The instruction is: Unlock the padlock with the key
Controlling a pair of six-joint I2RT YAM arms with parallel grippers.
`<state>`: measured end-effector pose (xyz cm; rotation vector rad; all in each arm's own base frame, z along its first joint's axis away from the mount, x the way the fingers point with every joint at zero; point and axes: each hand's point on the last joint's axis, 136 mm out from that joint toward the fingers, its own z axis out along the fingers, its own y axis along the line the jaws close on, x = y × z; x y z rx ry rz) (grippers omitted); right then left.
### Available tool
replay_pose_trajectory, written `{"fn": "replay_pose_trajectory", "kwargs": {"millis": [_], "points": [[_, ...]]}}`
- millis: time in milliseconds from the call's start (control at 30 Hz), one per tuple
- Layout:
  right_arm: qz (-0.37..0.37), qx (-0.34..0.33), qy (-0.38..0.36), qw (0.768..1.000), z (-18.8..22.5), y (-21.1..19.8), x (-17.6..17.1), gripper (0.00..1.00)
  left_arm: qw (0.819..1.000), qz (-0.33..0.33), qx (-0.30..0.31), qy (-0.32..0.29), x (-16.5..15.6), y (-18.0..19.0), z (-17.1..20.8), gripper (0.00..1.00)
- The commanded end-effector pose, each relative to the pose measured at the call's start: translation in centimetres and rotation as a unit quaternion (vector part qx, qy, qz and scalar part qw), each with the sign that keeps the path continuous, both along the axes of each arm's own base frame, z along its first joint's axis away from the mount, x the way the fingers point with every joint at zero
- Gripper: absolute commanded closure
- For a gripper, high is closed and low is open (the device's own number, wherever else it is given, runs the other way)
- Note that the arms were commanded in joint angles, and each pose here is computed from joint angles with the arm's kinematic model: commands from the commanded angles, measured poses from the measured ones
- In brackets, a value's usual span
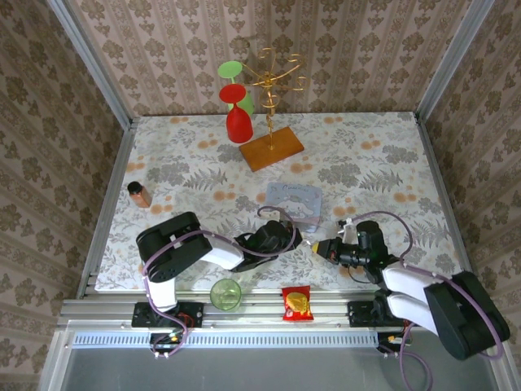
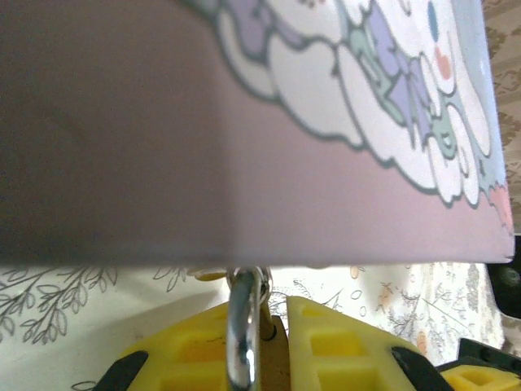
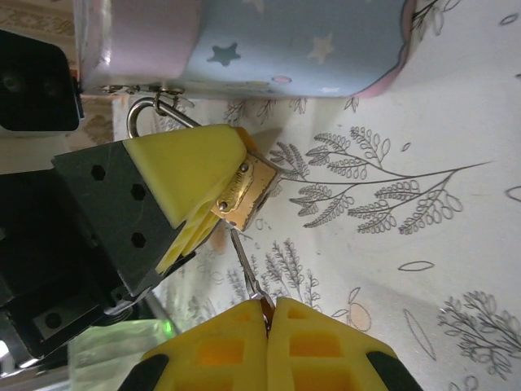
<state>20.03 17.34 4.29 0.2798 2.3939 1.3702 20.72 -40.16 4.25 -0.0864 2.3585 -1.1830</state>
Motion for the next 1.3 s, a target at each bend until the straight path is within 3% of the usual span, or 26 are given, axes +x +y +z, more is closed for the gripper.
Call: {"fn": "replay_pose_trajectory", "kwargs": {"millis": [0, 233, 867, 1267], "points": [[0.049, 0.052, -0.023, 0.997, 2.0, 1.5, -0.2, 1.00, 0.996, -0.020, -0.082, 0.017, -0.7, -1.3, 2.7, 1.00], [0.052, 0.065, -0.018, 0.996, 2.1, 1.8, 0.2, 1.00, 0.985, -0.001, -0.168, 0.037, -0.3, -1.2, 3.2, 1.00], [0.030, 0.126, -0.019, 0.991, 2.3, 1.7, 2.9, 1.00, 0.981, 0.012, -0.191, 0.025, 0.1, 0.3, 4.7, 1.00], [0.030, 0.109, -0.018, 0.993, 1.8, 1.4, 2.5, 1.00, 0.979, 0.006, -0.205, 0.017, 0.5, 0.3, 6.2, 1.00]]}}
